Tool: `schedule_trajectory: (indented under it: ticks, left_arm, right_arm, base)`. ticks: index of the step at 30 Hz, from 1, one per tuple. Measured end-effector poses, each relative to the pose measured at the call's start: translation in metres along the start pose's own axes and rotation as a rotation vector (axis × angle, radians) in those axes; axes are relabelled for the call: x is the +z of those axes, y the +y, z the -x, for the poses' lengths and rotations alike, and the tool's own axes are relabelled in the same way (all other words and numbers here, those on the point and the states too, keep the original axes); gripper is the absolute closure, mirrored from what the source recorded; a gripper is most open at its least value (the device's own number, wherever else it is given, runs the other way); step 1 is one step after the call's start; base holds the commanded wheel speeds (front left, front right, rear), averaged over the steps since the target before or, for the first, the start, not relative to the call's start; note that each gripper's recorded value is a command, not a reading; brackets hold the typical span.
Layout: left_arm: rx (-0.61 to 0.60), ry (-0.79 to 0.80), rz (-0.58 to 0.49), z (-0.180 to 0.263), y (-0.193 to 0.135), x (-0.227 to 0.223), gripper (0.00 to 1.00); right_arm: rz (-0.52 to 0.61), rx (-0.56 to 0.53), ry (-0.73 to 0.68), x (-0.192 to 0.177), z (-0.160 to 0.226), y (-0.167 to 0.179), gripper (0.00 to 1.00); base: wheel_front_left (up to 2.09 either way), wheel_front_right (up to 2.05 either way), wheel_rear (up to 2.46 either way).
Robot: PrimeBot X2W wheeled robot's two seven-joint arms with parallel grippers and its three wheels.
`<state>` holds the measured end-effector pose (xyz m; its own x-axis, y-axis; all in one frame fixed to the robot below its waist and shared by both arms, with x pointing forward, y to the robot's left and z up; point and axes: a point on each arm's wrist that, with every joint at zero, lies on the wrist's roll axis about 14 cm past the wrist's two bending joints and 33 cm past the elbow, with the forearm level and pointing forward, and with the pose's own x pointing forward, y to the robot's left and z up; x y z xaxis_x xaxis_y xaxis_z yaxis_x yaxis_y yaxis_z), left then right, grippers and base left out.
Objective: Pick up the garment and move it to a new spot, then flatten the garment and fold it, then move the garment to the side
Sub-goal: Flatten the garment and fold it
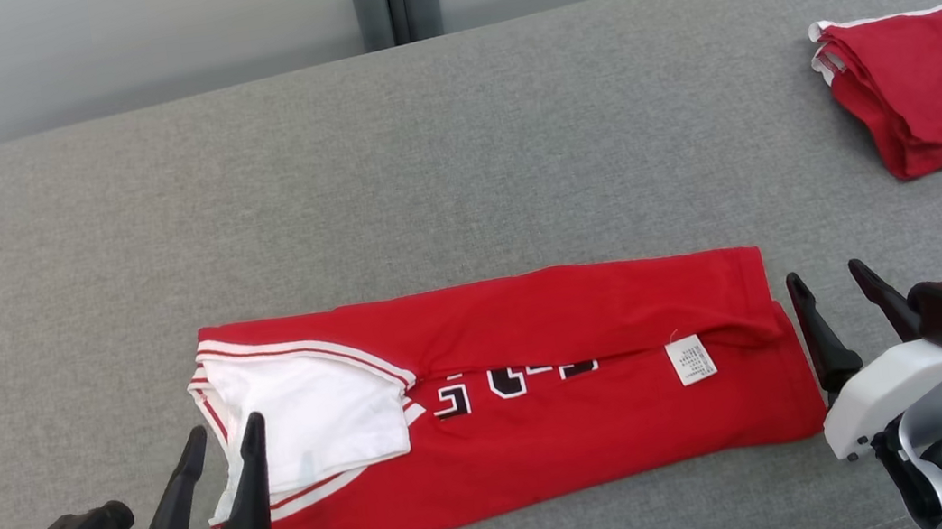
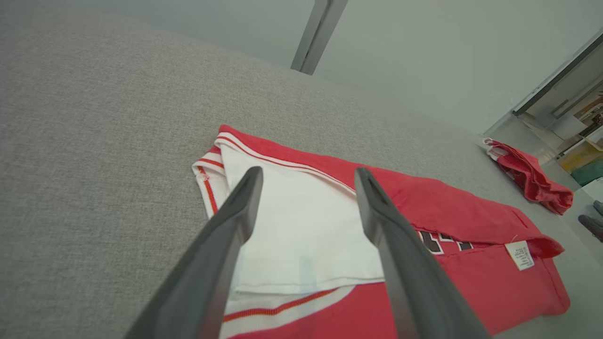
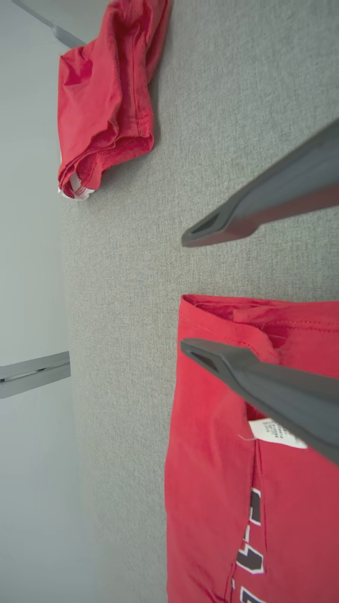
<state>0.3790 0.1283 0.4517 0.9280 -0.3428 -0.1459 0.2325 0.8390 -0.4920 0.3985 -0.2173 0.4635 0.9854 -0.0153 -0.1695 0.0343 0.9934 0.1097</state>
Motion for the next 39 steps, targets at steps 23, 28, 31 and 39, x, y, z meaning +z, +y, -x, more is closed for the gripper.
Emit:
schedule_trajectory:
  ticks: [23, 28, 31, 39]
  left_arm:
    - [0.093, -0.08, -0.02, 0.006, 0.011, 0.0, 0.0]
    - [0.094, -0.086, -0.023, 0.005, 0.01, 0.0, 0.0]
    - [0.092, -0.081, -0.035, 0.004, 0.01, -0.002, 0.0]
    - [0.075, -0.1, -0.062, -0.002, 0.006, 0.004, 0.0]
  right_arm:
    - [-0.041, 0.025, 0.164, -0.076, -0.011, 0.024, 0.0]
    - [-0.046, 0.027, 0.179, -0.082, -0.012, 0.025, 0.92]
    - [-0.05, 0.032, 0.183, -0.082, -0.014, 0.027, 1.0]
    - [-0.045, -0.058, 0.122, -0.059, -0.017, -0.003, 1.0]
  base:
    - [0.0, 0.0, 0.0]
    - [0.0, 0.0, 0.0]
    - [0.0, 0.0, 0.0]
    - [0.0, 0.0, 0.0]
